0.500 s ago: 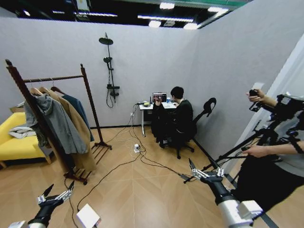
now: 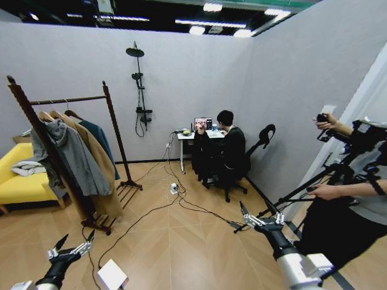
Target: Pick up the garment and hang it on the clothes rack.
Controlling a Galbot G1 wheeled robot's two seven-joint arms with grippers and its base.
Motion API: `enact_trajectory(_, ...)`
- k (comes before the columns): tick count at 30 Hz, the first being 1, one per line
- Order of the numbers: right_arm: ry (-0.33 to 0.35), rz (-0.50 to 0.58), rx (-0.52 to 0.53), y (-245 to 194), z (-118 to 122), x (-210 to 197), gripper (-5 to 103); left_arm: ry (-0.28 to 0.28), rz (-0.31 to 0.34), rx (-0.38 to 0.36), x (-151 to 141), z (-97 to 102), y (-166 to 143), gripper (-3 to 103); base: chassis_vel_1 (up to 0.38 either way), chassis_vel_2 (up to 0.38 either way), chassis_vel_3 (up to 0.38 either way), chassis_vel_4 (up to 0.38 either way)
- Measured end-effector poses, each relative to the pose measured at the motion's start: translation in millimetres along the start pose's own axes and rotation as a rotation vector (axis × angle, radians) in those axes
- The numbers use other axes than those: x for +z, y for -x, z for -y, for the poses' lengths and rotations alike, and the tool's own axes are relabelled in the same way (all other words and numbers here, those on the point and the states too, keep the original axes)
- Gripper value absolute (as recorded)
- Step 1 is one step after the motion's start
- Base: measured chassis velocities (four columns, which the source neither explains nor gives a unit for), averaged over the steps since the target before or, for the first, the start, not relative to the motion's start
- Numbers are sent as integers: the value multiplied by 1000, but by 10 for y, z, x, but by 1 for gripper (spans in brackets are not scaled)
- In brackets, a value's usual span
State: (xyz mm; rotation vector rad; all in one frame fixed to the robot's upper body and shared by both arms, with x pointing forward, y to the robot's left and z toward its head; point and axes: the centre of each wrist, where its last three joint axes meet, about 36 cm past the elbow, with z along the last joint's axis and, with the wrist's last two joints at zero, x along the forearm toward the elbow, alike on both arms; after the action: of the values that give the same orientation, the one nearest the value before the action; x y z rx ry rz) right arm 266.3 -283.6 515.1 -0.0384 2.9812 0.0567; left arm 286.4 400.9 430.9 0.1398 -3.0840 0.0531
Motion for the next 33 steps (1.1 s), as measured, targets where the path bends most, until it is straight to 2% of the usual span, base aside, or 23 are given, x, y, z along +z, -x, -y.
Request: enact_trajectory(33, 6, 10, -2, -68, -47, -148, 100, 0, 0, 0, 0, 0, 0, 100, 0, 0, 0, 0)
